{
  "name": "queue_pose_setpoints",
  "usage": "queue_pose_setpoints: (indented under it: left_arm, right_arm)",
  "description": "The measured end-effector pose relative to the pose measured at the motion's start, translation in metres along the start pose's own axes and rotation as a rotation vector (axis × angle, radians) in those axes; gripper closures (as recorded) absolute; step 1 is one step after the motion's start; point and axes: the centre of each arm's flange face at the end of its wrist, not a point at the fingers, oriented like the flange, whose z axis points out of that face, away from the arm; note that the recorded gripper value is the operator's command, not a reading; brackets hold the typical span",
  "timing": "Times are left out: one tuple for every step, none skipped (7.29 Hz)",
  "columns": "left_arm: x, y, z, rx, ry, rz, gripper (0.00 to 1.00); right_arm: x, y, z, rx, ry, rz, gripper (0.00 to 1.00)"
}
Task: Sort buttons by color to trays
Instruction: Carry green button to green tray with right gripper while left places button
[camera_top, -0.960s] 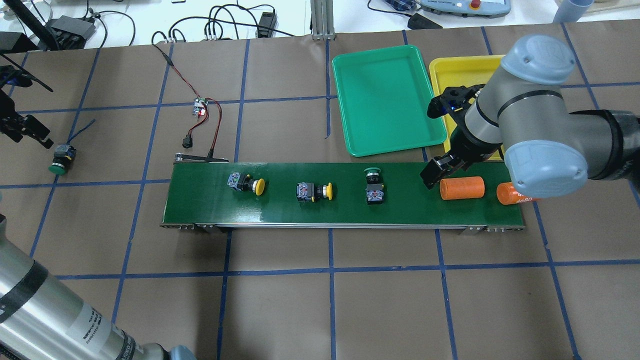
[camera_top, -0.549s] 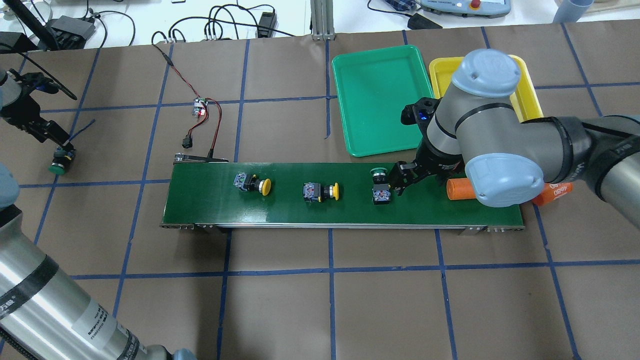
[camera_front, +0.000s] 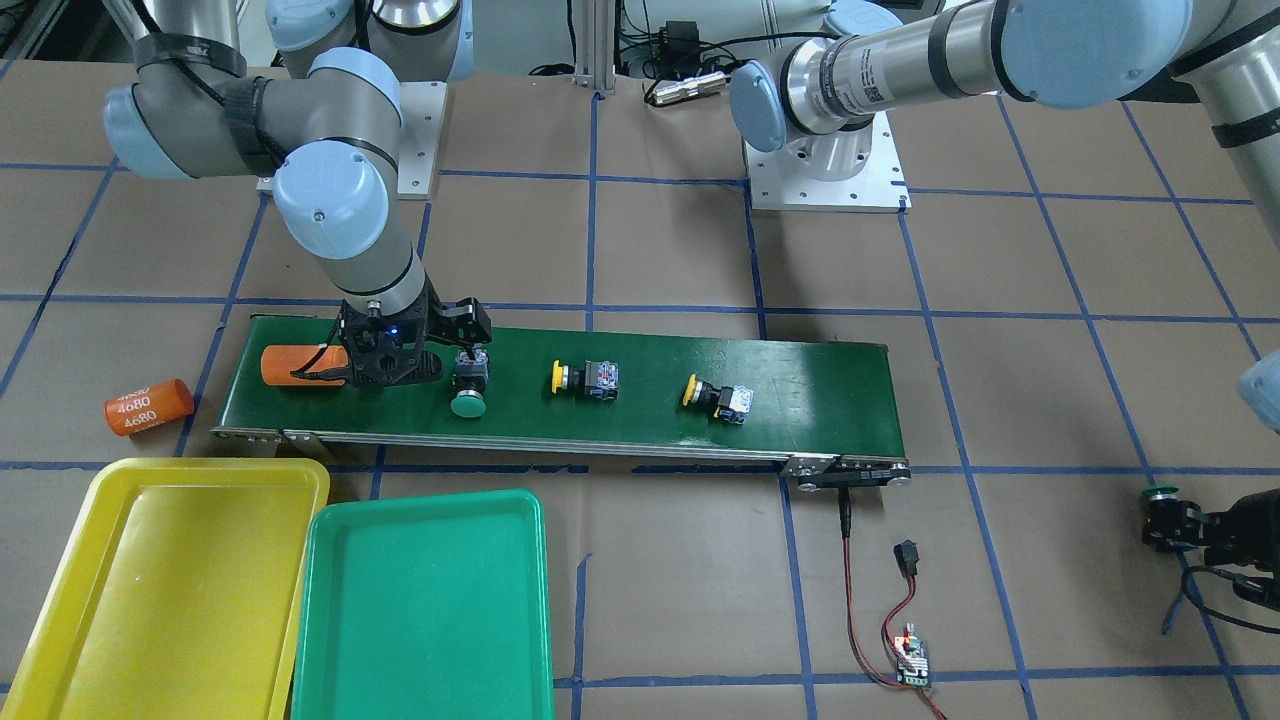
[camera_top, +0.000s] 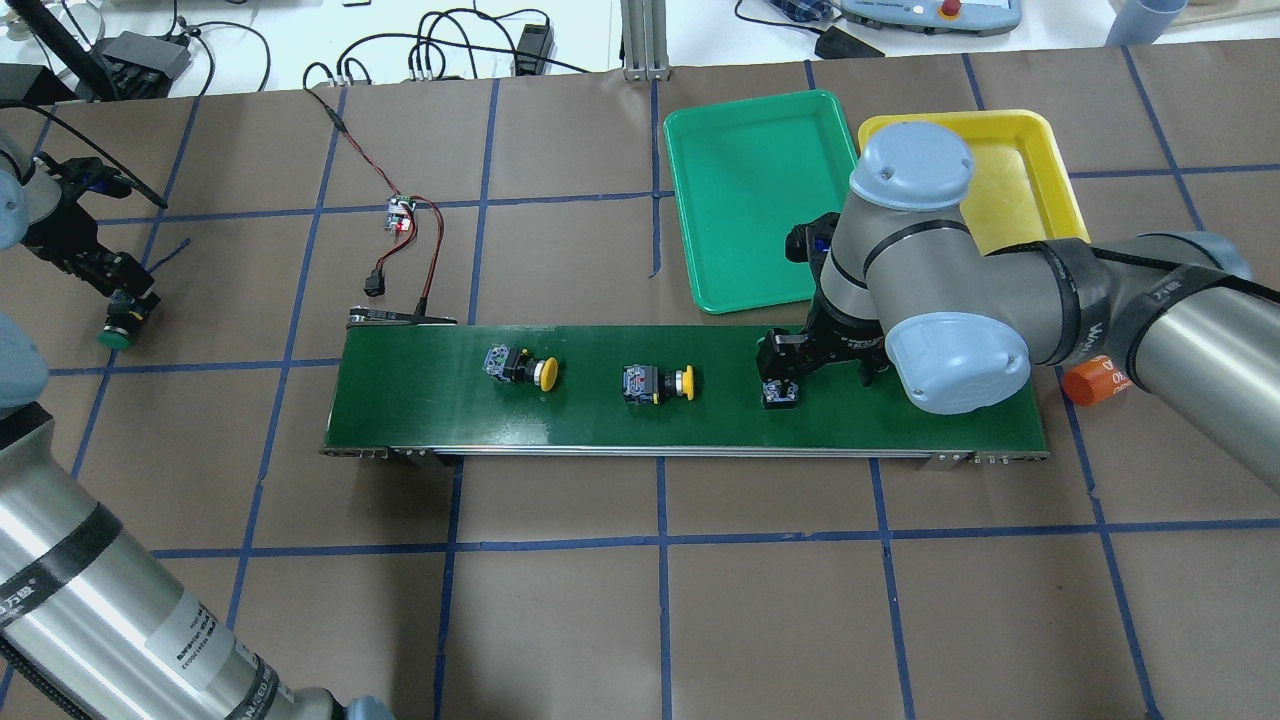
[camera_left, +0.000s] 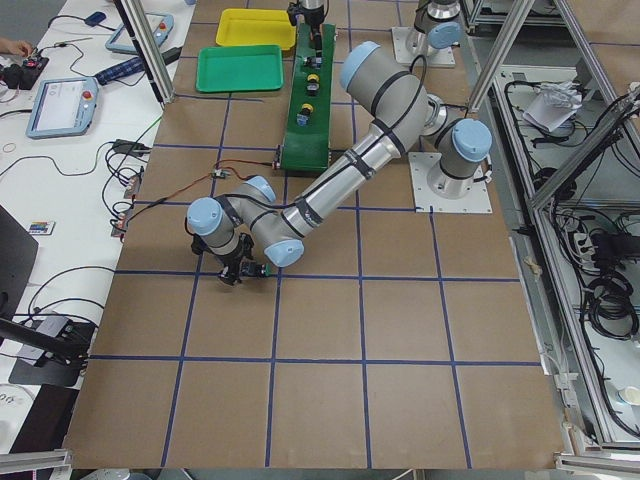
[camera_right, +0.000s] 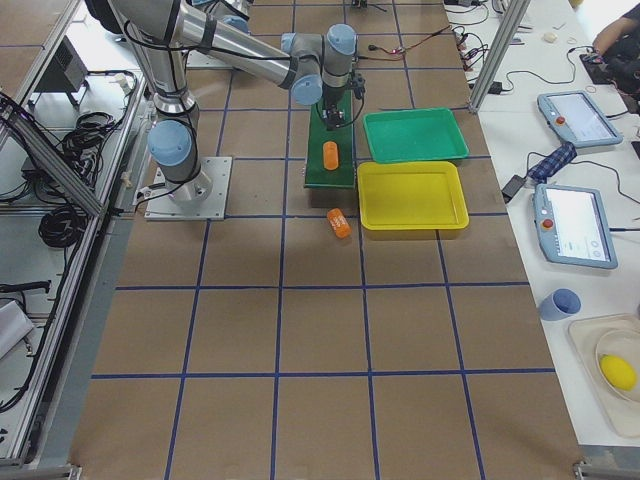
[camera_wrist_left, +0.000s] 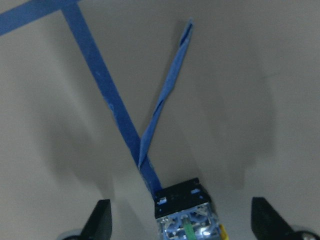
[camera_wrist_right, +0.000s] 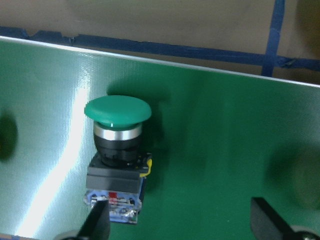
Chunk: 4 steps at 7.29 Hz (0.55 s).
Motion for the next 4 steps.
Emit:
queue_pose_setpoints:
  left_arm:
    - [0.002,0.001,-0.001,-0.008,0.013,-0.041,1.0]
    - [0.008,0.003,-0.008,-0.021,0.03,-0.102,1.0]
    - [0.018,0.004,-0.019,-0.041,0.047,-0.187,1.0]
    - [0.039,0.002,-0.038,-0.067,0.064,-0.298,1.0]
  right_arm:
    - [-0.001,-0.001,0.004,-0.004,0.0,0.003,0.0]
    - [-0.001,-0.002,0.006,-0.008,-0.001,0.005,0.01]
    - [-0.002,-0.002,0.008,-0.01,-0.002,0.005,0.08]
    - [-0.002,-0.002,0.008,-0.011,-0.003,0.004,0.21]
